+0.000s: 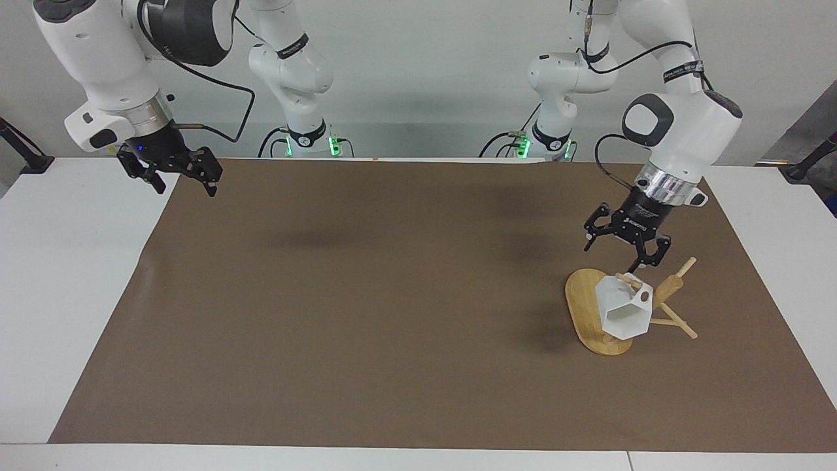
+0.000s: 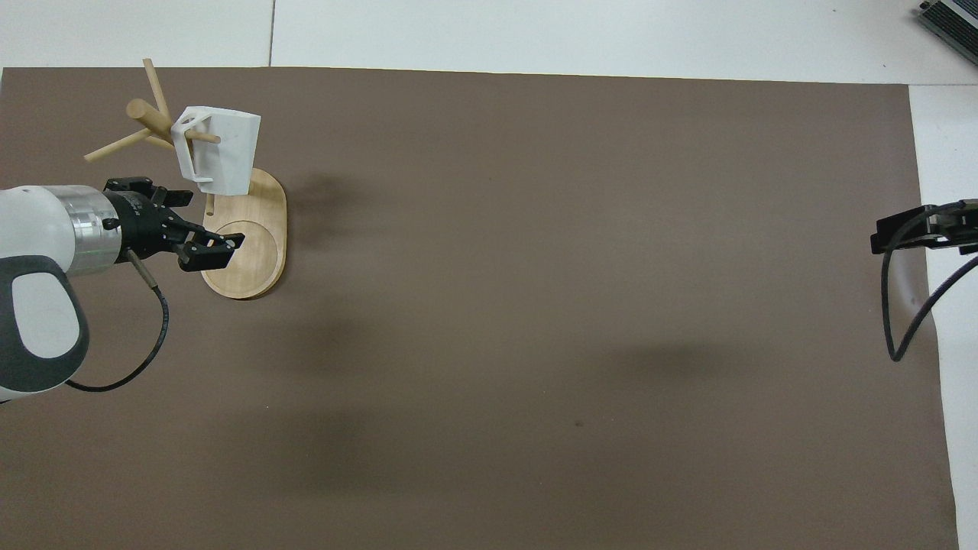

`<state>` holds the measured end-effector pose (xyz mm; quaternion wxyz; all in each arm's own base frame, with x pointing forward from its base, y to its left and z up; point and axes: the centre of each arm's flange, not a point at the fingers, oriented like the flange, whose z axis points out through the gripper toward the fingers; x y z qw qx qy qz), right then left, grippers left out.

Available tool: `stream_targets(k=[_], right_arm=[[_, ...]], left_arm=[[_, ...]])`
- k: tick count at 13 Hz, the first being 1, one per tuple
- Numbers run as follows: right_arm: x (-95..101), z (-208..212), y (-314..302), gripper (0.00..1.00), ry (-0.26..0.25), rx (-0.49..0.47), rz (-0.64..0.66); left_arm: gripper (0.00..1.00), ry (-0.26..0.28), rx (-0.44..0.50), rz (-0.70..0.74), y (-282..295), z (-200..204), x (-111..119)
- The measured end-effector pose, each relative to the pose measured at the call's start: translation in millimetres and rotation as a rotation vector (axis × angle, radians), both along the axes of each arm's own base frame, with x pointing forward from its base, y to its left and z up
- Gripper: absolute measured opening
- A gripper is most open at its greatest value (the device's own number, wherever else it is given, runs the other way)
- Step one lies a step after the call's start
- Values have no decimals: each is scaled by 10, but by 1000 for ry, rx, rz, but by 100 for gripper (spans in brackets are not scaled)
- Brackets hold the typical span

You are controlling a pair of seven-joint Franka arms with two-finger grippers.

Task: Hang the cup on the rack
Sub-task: 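Open the left gripper and release the cup on the peg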

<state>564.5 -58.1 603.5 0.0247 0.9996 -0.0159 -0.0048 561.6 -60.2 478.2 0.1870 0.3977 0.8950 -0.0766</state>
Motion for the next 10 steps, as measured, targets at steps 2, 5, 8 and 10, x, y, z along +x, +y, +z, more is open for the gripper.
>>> stream_targets(k=[2, 5, 8, 10], right_arm=[[0, 0, 0, 100, 0, 0, 0], [0, 0, 0, 100, 0, 0, 0], [0, 0, 0, 100, 0, 0, 0], [0, 0, 0, 100, 0, 0, 0]], left_arm=[[100, -17, 67, -221, -33, 180, -127], [100, -59, 162, -564, -56, 401, -266], [100, -88, 219, -966, -91, 660, -327], [100, -117, 260, -1188, -78, 816, -351]])
